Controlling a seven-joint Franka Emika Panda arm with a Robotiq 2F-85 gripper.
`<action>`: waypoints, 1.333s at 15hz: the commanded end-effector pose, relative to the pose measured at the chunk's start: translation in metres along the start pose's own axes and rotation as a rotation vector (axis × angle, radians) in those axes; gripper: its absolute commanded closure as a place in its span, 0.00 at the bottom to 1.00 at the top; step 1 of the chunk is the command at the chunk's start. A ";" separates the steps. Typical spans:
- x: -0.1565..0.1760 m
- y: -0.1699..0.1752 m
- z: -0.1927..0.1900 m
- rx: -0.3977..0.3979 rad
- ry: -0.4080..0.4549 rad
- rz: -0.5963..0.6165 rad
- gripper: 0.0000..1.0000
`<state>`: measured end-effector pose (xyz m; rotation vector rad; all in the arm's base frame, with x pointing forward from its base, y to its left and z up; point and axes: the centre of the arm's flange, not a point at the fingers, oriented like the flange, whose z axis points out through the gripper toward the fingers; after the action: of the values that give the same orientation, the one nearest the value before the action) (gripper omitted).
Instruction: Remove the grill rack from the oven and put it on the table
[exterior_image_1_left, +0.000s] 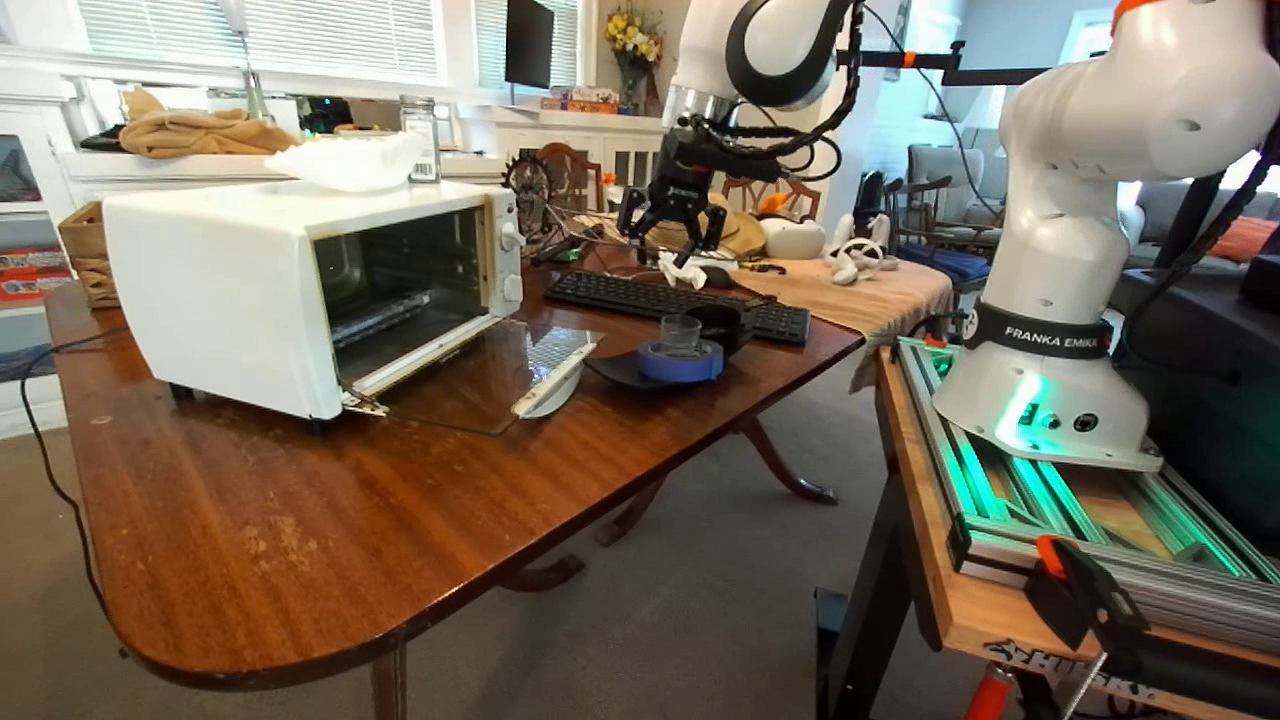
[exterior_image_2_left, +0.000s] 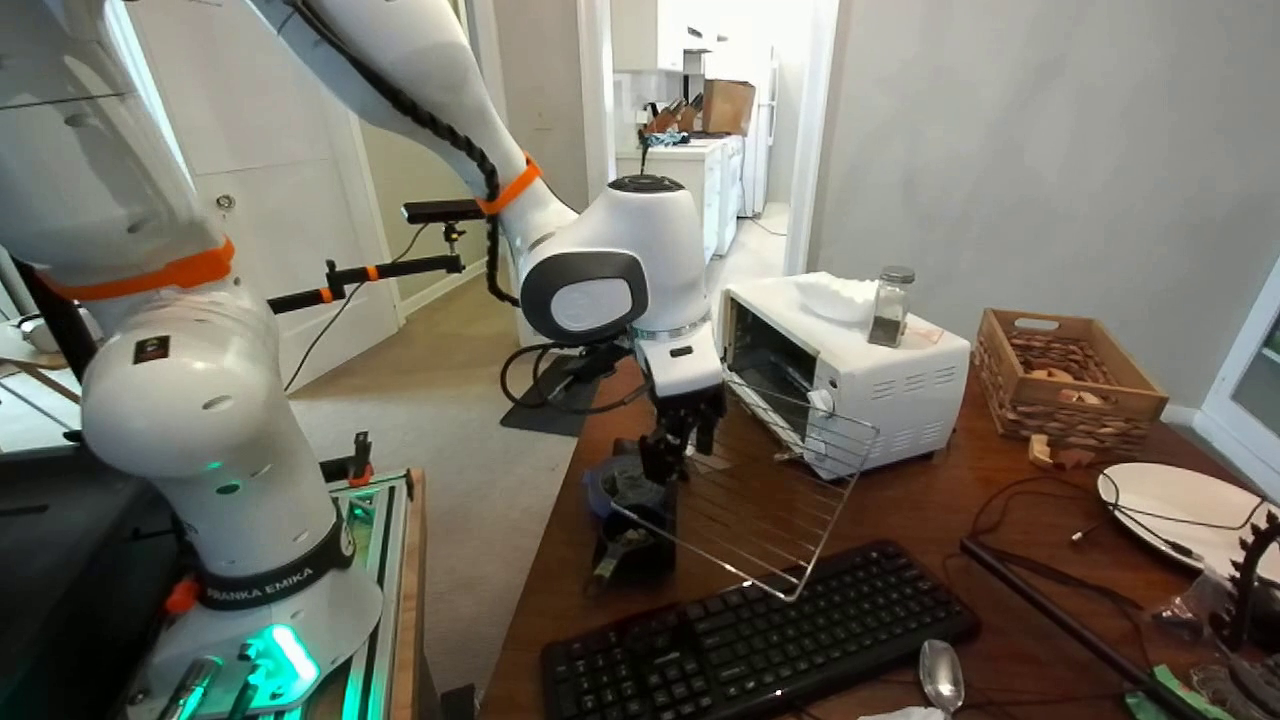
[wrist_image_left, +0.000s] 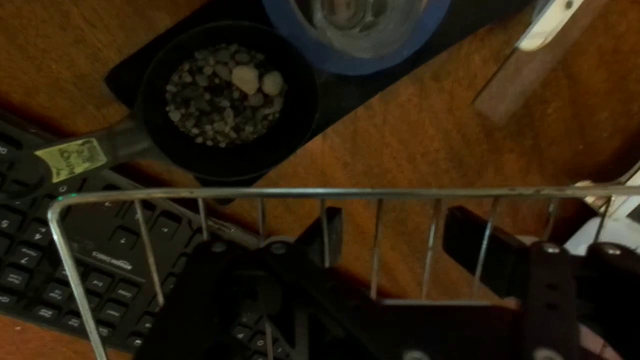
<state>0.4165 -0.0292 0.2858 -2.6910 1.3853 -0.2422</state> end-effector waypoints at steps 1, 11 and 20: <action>0.025 0.025 0.005 -0.051 -0.022 0.170 0.67; 0.125 0.095 -0.001 -0.106 -0.126 0.543 0.67; 0.186 0.098 0.043 -0.111 -0.159 0.457 0.67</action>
<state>0.4271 -0.2241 0.2675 -2.3063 2.0022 0.0533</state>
